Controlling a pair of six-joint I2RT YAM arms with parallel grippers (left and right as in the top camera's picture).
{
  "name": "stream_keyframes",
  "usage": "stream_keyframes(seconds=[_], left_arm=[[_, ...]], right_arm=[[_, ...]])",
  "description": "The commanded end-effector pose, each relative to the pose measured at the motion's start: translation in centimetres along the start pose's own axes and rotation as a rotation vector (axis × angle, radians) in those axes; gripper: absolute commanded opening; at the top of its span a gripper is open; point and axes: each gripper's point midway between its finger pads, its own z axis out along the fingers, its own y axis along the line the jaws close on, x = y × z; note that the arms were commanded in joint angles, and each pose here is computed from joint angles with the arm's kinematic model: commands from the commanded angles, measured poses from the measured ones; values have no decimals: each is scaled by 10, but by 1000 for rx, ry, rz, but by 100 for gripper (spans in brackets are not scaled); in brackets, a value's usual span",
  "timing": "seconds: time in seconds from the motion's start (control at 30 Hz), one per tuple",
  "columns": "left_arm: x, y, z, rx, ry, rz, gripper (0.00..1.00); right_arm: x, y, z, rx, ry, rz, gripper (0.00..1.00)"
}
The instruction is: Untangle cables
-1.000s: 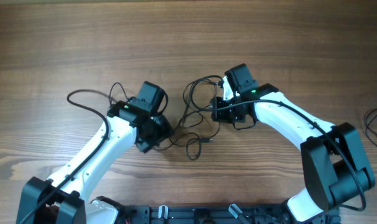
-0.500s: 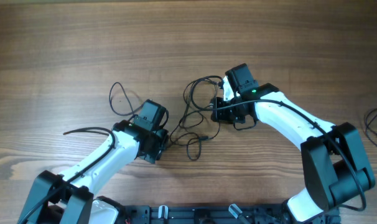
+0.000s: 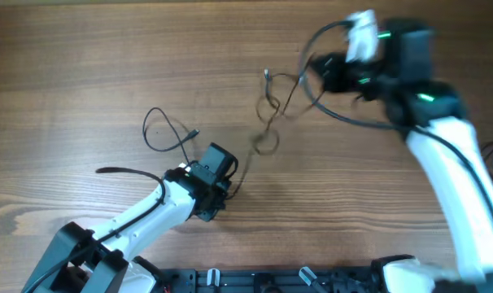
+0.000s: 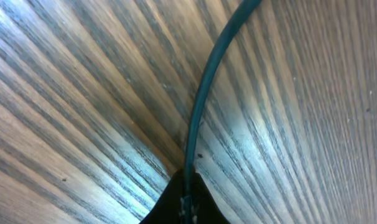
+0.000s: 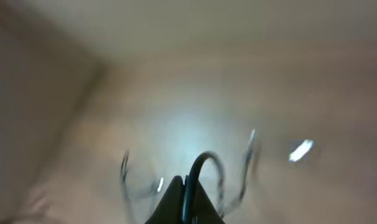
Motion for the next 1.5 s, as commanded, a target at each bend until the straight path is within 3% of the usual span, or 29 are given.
stream_keyframes(seconds=[0.0, 0.3, 0.5, 0.8, 0.9, 1.03, 1.3, 1.47], left_arm=[[-7, 3, 2, -1, -92, 39, 4], [-3, -3, 3, 22, -113, 70, 4], [-2, 1, 12, -8, -106, 68, 4], [-1, 0, 15, -8, -103, 67, 4], [-2, 2, 16, -18, -104, 38, 4], [-8, 24, 15, -99, -110, -171, 4], [-24, 19, 15, -78, -128, -225, 4], [-20, 9, 17, -40, -128, -204, 4]], right_arm=[[-61, -1, -78, 188, -277, -261, 5], [-112, -63, -168, 619, -547, -271, 5], [-165, -73, -238, 755, -857, -283, 5], [-208, -65, -308, 847, -1156, -407, 4], [-215, -86, -319, 932, -1176, -384, 4], [-229, -121, -319, 1045, -1090, -412, 4], [-271, -153, -325, 1116, -1080, -442, 4], [-279, -191, -302, 1156, -1006, -458, 4]])
